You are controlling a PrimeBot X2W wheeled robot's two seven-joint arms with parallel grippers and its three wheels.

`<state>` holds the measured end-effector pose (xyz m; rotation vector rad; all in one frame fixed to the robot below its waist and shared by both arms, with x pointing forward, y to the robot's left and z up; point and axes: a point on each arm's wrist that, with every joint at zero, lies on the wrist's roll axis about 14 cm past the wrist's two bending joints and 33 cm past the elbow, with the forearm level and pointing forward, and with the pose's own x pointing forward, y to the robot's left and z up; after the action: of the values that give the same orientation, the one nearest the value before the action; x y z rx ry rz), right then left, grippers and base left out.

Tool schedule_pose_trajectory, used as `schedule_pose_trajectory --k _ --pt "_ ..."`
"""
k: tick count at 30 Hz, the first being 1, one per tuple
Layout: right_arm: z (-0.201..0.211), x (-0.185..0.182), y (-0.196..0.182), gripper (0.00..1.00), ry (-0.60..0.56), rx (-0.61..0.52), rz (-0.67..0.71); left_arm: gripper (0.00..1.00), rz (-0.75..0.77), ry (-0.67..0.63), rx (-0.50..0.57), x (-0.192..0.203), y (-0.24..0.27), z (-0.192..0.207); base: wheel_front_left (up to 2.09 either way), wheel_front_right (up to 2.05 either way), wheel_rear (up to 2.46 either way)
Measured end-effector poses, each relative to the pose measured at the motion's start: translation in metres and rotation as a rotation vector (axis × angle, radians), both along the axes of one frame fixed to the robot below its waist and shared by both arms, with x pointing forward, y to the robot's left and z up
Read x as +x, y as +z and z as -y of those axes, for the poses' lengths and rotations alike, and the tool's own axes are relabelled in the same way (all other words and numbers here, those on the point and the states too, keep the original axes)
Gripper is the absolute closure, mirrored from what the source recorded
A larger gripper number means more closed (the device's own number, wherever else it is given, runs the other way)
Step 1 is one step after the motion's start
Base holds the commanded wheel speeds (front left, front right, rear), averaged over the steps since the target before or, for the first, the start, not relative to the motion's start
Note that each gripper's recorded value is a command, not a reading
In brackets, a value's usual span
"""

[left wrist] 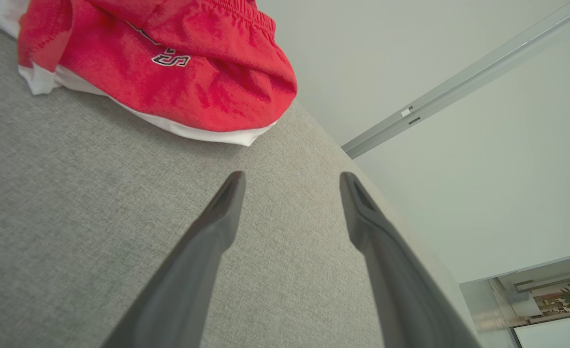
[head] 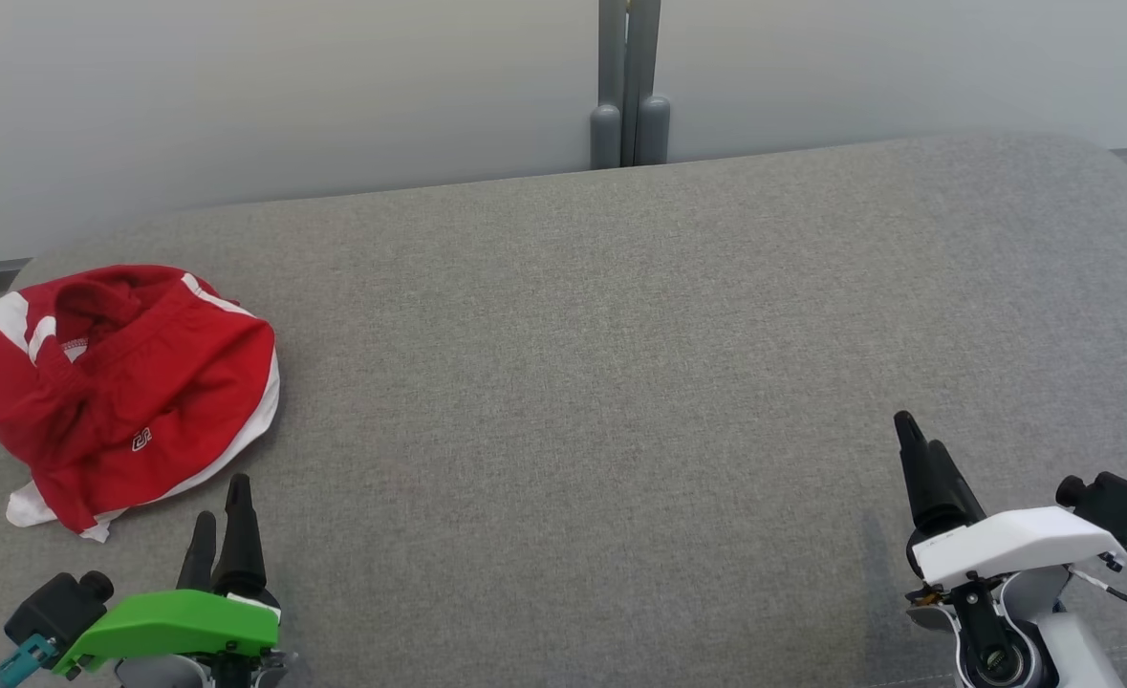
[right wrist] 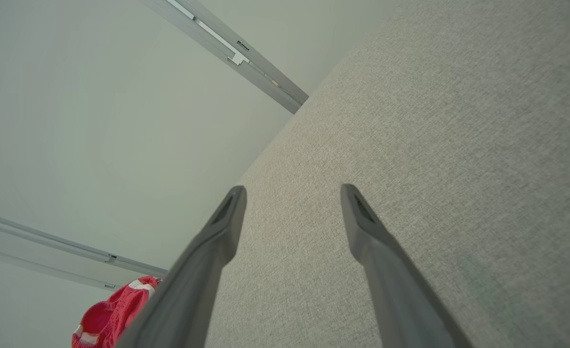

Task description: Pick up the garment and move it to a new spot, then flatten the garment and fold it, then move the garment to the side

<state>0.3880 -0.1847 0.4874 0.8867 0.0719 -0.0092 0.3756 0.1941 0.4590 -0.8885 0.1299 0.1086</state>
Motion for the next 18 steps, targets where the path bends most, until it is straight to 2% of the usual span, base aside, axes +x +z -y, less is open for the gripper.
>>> schedule_pose_trajectory --k 18 --pt "-0.0044 0.0029 0.0045 0.00 0.027 -0.239 0.036 0.00 -0.015 -0.022 0.222 -0.0021 -0.0065 -0.0019 0.00 0.00 0.00"
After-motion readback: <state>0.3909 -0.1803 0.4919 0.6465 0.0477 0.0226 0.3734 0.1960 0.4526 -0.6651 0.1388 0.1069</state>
